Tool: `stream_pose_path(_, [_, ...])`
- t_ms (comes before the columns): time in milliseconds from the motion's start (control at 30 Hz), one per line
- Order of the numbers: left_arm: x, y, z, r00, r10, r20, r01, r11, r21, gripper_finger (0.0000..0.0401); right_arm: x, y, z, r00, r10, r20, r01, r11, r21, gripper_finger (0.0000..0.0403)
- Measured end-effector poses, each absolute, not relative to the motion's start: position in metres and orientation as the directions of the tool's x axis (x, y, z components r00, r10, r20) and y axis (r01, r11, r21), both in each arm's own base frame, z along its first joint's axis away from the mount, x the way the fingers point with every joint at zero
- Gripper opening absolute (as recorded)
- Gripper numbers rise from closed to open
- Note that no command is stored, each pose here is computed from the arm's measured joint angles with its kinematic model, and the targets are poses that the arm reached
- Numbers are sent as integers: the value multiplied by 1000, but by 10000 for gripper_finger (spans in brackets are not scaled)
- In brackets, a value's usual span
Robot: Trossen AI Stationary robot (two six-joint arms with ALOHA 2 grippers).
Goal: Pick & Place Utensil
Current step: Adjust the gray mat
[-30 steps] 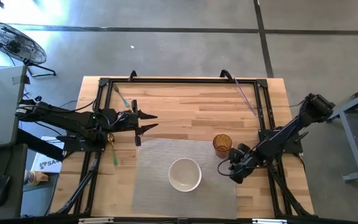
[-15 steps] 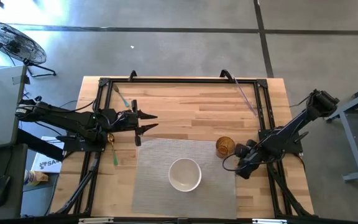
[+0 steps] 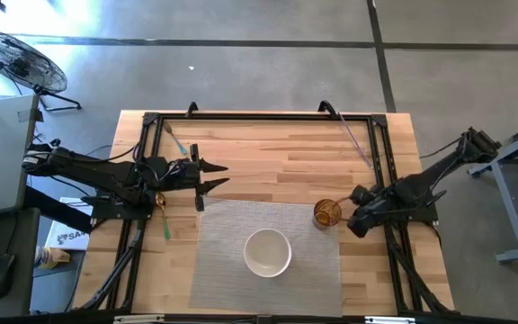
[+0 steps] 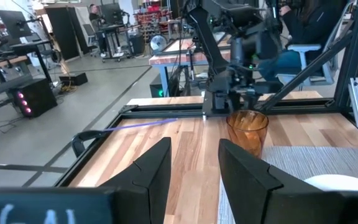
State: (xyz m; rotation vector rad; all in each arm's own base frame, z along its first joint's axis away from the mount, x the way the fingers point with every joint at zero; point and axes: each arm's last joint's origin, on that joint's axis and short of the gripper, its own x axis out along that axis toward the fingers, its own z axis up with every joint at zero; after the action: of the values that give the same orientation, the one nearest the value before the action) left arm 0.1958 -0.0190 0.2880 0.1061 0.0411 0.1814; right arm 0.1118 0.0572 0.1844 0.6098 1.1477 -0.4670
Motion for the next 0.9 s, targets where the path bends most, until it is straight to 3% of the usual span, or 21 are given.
stream_pose_path(200, [198,-19,285,982,183,-45,-178,979,98,131,113,35,187,339,-147,-929,689,712,139,145])
stream_pose_path(367, [210,-21,271,975,184,-129,-173,981,88,131,113,13,188,283,-296,-912,796,603,52,145])
stream_pose_path(467, [215,-22,257,955,194,-225,-174,979,106,131,115,0,197,266,-378,-887,851,524,32,145])
stream_pose_path(733, [215,-22,233,843,200,-499,-215,976,27,131,128,-42,240,291,-574,-765,892,453,0,145])
stream_pose_path(900, [216,-22,212,744,214,-634,-298,954,-28,131,134,-79,248,333,-593,-733,894,445,46,145])
